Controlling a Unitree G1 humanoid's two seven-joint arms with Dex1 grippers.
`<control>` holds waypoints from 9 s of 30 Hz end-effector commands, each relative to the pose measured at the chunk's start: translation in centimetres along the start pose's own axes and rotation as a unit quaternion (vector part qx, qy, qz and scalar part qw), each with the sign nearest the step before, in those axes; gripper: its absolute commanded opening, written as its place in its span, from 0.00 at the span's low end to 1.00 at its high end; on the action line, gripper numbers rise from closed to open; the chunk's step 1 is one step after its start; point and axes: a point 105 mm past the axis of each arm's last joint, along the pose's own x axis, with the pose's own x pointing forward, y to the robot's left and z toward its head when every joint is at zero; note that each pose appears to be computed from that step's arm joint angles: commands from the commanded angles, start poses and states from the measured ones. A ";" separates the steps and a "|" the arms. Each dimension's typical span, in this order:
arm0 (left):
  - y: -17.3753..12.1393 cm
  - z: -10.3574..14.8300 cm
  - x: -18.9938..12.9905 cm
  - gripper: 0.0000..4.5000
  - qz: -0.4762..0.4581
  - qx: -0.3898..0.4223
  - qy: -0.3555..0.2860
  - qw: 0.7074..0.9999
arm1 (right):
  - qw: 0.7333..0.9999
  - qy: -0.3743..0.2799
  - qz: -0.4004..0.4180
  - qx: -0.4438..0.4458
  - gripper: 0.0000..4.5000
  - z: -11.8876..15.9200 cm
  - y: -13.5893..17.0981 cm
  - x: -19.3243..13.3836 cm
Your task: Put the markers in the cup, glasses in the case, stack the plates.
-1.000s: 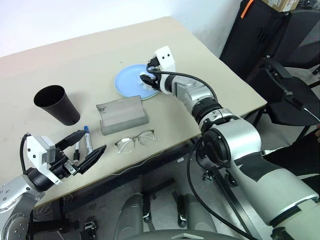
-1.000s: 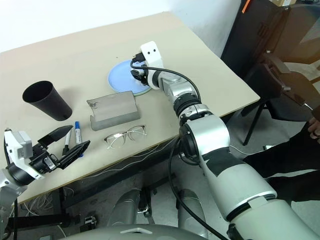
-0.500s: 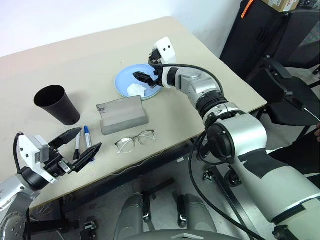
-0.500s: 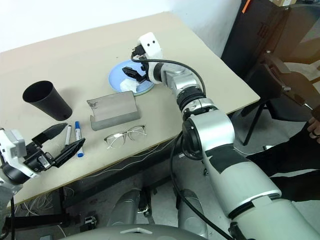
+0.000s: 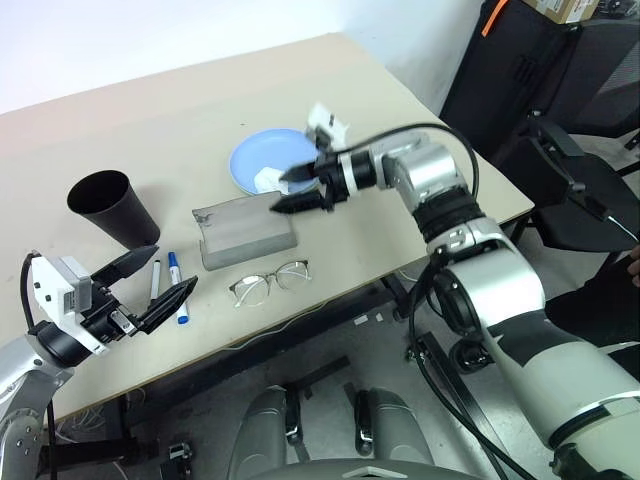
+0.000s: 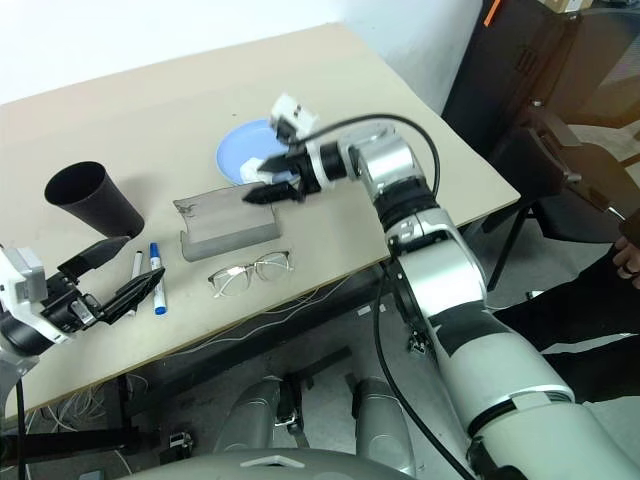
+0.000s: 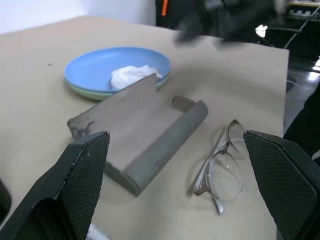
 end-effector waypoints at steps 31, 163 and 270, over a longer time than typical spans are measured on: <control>-3.2 -1.9 -0.9 1.00 -0.060 -0.005 0.048 0.997 | 0.983 0.155 0.084 -0.056 0.99 -1.4 2.3 4.0; -3.4 -5.4 -3.7 1.00 0.003 0.006 0.037 0.999 | 0.967 0.124 0.005 -0.222 0.01 1.8 1.7 9.9; -0.8 -2.5 -0.9 1.00 0.036 0.007 -0.018 0.999 | 0.951 -0.072 -0.301 0.007 0.00 3.4 -7.3 -1.0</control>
